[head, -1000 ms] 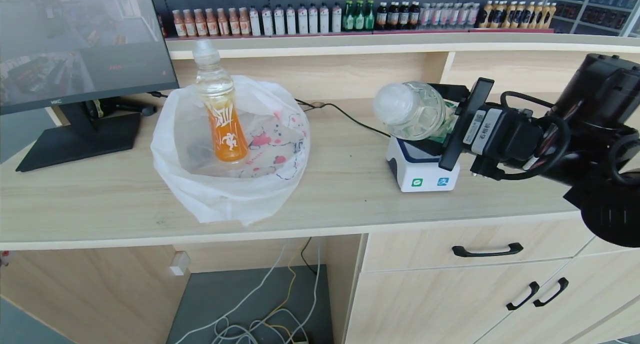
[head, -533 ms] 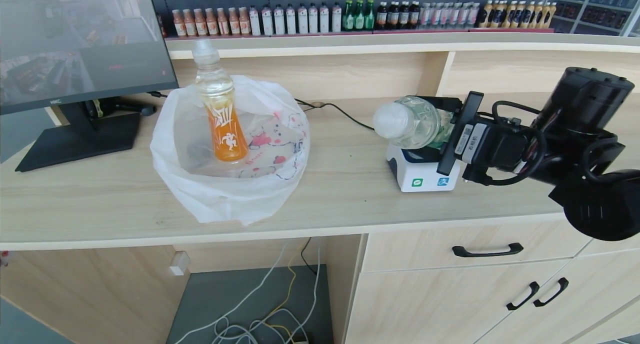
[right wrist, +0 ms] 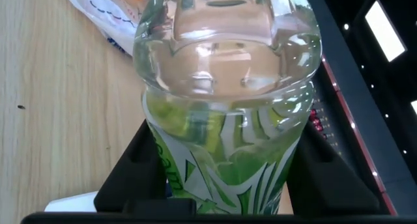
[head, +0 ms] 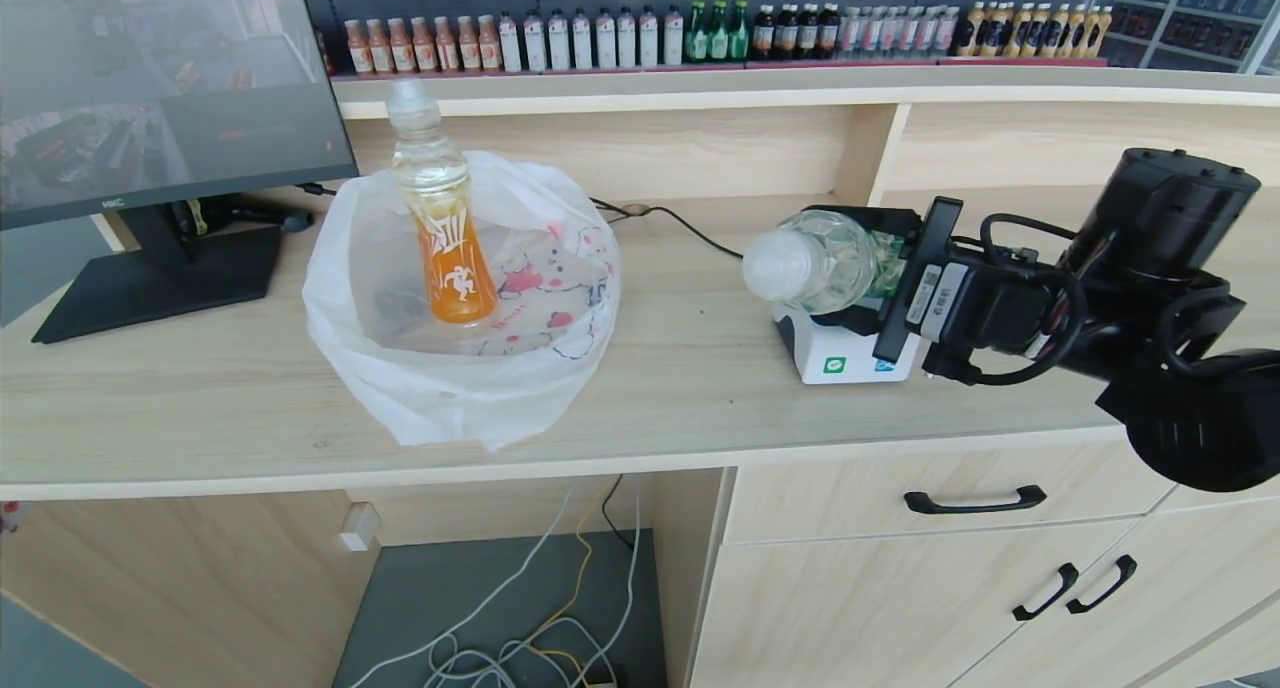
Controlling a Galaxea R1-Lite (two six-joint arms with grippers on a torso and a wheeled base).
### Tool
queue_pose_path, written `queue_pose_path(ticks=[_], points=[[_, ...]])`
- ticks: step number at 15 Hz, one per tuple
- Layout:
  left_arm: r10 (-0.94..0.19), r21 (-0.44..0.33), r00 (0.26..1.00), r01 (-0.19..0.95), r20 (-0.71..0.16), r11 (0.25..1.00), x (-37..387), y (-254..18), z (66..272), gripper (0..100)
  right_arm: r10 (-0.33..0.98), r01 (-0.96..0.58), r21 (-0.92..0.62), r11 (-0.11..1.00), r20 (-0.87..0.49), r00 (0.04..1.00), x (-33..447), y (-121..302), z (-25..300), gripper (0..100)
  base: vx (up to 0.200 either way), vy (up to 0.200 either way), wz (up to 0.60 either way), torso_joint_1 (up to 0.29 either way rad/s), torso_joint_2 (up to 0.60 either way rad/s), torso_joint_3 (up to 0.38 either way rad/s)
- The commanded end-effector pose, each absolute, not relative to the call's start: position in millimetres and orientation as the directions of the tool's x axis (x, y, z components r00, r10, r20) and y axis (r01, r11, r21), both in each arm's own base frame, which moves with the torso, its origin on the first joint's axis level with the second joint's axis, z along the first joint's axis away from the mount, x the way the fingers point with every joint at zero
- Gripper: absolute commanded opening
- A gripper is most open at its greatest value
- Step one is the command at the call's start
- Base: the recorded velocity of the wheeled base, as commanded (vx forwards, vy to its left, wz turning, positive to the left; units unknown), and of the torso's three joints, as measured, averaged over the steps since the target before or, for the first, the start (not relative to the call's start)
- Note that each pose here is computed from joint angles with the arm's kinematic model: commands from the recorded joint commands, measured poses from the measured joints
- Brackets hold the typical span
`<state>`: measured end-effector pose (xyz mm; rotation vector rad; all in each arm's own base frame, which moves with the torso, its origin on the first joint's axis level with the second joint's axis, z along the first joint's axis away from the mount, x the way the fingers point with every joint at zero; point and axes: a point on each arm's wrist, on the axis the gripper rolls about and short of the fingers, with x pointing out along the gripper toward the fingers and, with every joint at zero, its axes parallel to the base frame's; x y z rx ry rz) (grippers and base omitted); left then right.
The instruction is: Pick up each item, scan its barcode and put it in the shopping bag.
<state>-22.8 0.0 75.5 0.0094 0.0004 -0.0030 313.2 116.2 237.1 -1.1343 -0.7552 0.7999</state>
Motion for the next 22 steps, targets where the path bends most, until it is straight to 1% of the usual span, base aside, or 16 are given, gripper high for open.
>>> queue_pose_path(ticks=[1, 13, 17, 22], points=[[-0.003, 0.009, 1.000, 0.003, 0.000, 1.000, -22.8, 0.0, 75.5, 100, 0.853, -0.159, -0.962, 0.222, 0.112, 0.510, 312.5, 116.1, 237.8, 0, 0.000, 0.000, 0.00, 0.000, 0.00, 0.000], [-0.003, 0.009, 1.000, 0.003, 0.000, 1.000, -22.8, 0.0, 75.5, 100, 0.852, -0.148, -0.962, 0.231, 0.126, 0.508, 309.7, 116.7, 238.9, 0, 0.000, 0.000, 0.00, 0.000, 0.00, 0.000], [-0.003, 0.009, 1.000, 0.003, 0.000, 1.000, -22.8, 0.0, 75.5, 100, 0.848, -0.132, -0.960, 0.248, 0.150, 0.508, 303.5, 114.6, 248.8, 0, 0.000, 0.000, 0.00, 0.000, 0.00, 0.000], [-0.003, 0.012, 1.000, 0.003, 0.000, 1.000, -22.8, 0.0, 75.5, 100, 0.832, -0.123, -0.936, 0.329, 0.226, 0.507, 291.6, 110.3, 275.6, 0, 0.000, 0.000, 0.00, 0.000, 0.00, 0.000]])
